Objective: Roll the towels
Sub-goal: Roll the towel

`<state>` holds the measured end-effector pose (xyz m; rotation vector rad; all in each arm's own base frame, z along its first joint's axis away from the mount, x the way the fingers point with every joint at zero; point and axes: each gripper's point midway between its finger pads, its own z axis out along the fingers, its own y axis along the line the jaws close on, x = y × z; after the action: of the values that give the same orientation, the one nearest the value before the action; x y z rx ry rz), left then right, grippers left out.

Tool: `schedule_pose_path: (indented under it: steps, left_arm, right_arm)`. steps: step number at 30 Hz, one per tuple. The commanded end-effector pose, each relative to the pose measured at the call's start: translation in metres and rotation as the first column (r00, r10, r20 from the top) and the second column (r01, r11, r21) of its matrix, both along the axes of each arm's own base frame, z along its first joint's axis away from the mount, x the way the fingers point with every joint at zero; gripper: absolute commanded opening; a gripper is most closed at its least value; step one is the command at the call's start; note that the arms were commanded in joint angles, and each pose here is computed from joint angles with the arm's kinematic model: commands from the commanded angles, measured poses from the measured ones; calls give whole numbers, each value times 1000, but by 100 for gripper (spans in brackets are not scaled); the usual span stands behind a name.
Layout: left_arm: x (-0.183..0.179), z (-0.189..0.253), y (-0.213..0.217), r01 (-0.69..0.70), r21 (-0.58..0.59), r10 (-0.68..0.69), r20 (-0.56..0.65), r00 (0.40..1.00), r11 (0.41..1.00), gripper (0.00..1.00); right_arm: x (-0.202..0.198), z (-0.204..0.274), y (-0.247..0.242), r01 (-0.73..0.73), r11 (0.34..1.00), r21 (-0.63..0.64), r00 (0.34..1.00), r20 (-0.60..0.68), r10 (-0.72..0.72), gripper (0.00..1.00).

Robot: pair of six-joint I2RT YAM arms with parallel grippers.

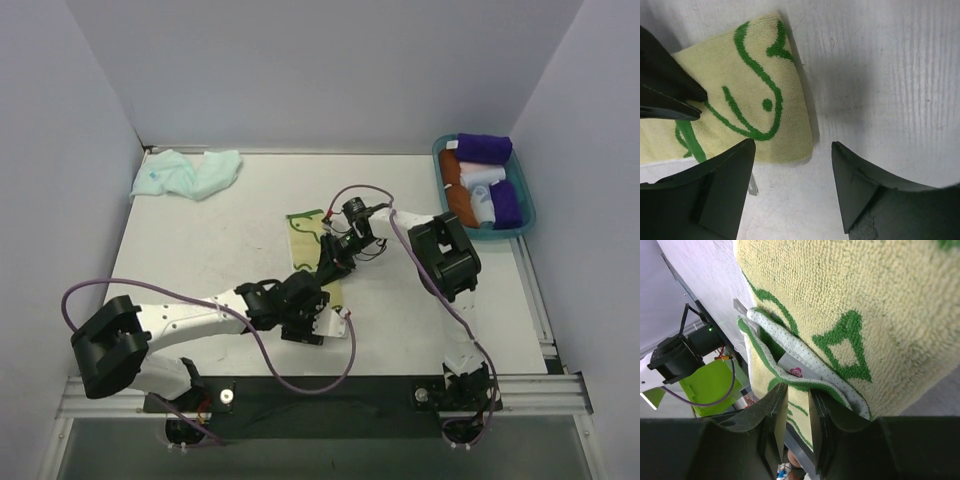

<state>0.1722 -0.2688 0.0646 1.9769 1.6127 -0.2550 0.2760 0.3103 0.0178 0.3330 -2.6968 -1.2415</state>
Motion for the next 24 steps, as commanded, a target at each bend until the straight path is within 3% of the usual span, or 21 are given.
schedule_pose_path:
  steps: [1,6,12,17,20,24]
  left_arm:
    - [23,-7,-3,-36,76,24,160,987,996,73]
    - [18,-25,-11,-14,117,-5,161,987,993,65]
    - [4,-45,-8,13,180,-25,60,998,984,43]
    - [-31,-39,-12,61,147,-41,-136,990,987,21]
    - [-46,-26,-12,51,100,-23,-264,964,994,16]
    - [-56,-2,-16,38,35,-20,-410,912,999,17]
  right_arm:
    - [-3,-15,-10,11,998,-66,1000,3,-11,25]
    - [-4,-17,-14,23,997,-67,1000,-10,-23,25]
    - [-10,-17,-17,4,998,-61,1000,-2,-4,24]
    - [-36,-15,-20,-35,998,-50,999,-5,35,24]
    - [-39,-5,-21,-43,999,-26,999,22,44,24]
    - [-34,19,-23,-48,999,5,997,68,48,31]
